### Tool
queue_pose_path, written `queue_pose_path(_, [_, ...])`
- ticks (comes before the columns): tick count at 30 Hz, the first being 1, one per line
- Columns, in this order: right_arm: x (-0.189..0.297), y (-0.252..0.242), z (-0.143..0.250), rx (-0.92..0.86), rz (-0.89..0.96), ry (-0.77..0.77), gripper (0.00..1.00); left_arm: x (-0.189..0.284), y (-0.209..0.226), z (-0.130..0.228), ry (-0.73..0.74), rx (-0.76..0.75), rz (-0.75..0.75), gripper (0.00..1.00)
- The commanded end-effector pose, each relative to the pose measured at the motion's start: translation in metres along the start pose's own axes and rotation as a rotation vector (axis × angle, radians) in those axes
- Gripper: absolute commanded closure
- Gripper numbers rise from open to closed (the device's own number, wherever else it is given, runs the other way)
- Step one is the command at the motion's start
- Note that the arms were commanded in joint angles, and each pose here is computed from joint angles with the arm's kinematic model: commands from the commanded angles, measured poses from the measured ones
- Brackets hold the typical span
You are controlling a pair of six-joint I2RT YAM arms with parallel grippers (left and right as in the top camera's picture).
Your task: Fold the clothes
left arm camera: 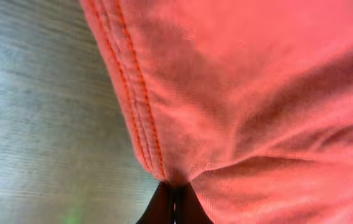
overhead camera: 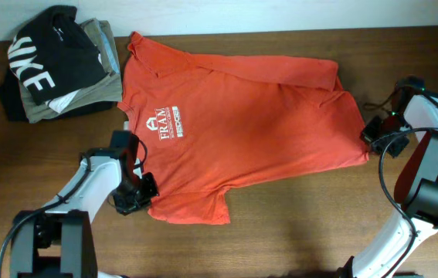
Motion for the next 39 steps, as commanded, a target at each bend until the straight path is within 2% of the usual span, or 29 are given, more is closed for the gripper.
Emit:
queue_pose_path(1, [0.049, -0.003, -0.003, -0.028, 0.005, -0.06, 0.96, 0.07, -0.022, -0.026, -0.209, -0.067, 0.073, 0.99])
queue_pose_path(3, [0.099, -0.001, -0.003, -0.026, -0.032, -0.138, 0.96, 0.121, -0.033, -0.033, -0.356, -0.098, 0.129, 1.0])
queue_pose_path(4, [0.135, 0.001, 0.002, -0.023, -0.069, -0.192, 0.96, 0.161, -0.04, -0.032, -0.464, -0.118, 0.182, 1.0])
queue_pose_path(5, [0.177, 0.002, 0.011, -0.018, -0.122, -0.261, 0.96, 0.213, -0.047, -0.025, -0.599, -0.142, 0.248, 1.0])
queue_pose_path(7, [0.233, 0.0, 0.029, -0.008, -0.192, -0.375, 0.96, 0.272, -0.05, -0.008, -0.758, -0.167, 0.325, 1.0])
queue_pose_path(8, [0.271, -0.004, 0.045, 0.004, -0.234, -0.465, 0.96, 0.317, -0.048, 0.012, -0.885, -0.187, 0.386, 1.0])
queue_pose_path(11, [0.35, -0.023, 0.102, 0.041, -0.318, -0.688, 0.96, 0.407, -0.026, 0.075, -1.187, -0.203, 0.493, 0.99])
queue_pose_path(15, [0.41, -0.043, 0.158, 0.045, -0.406, -0.905, 0.96, 0.45, 0.001, 0.127, -1.386, -0.186, 0.545, 0.99])
queue_pose_path(17, [0.435, -0.047, 0.17, 0.02, -0.463, -1.0, 0.96, 0.45, 0.008, 0.118, -1.4, -0.123, 0.51, 1.0])
queue_pose_path(19, [0.44, -0.042, 0.157, 0.004, -0.48, -1.017, 0.96, 0.438, -0.002, 0.083, -1.342, -0.094, 0.445, 0.99])
queue_pose_path(22, [0.414, -0.018, 0.099, -0.003, -0.453, -0.918, 0.96, 0.412, -0.038, -0.003, -1.219, -0.09, 0.35, 1.0])
queue_pose_path(23, [0.401, -0.002, 0.073, 0.015, -0.475, -0.875, 0.96, 0.399, -0.058, -0.046, -1.194, -0.1, 0.328, 1.0])
queue_pose_path(26, [0.377, 0.054, 0.013, 0.122, -0.649, -0.79, 0.96, 0.371, -0.102, -0.141, -1.18, -0.105, 0.333, 1.0])
queue_pose_path(27, [0.378, 0.064, 0.004, 0.145, -0.688, -0.787, 0.96, 0.37, -0.109, -0.152, -1.174, -0.107, 0.339, 1.0])
queue_pose_path(28, [0.394, 0.069, -0.001, 0.164, -0.717, -0.83, 0.96, 0.389, -0.12, -0.16, -1.2, -0.121, 0.37, 0.99])
queue_pose_path(30, [0.435, 0.065, 0.009, 0.191, -0.745, -0.925, 0.96, 0.437, -0.124, -0.148, -1.293, -0.139, 0.412, 0.99])
queue_pose_path(32, [0.484, 0.055, 0.035, 0.22, -0.766, -1.023, 0.96, 0.501, -0.117, -0.111, -1.408, -0.161, 0.459, 0.99])
queue_pose_path(34, [0.519, 0.039, 0.062, 0.218, -0.759, -1.106, 0.96, 0.54, -0.106, -0.073, -1.477, -0.202, 0.453, 1.0])
queue_pose_path(36, [0.526, 0.024, 0.079, 0.179, -0.706, -1.124, 0.96, 0.546, -0.094, -0.048, -1.452, -0.209, 0.432, 0.99])
queue_pose_path(39, [0.482, 0.026, 0.068, 0.191, -0.618, -0.975, 0.96, 0.491, -0.096, -0.073, -1.259, -0.202, 0.338, 1.0])
Point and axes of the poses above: each gripper's point midway between its finger pads, its own x axis back along the fingers, its own y axis along the line the jaws close on, z = x × y, the point moved 2 cm from there along x, back along the fingers, and after that the axes turned 3 degrees about x, right-handed, at the moved point
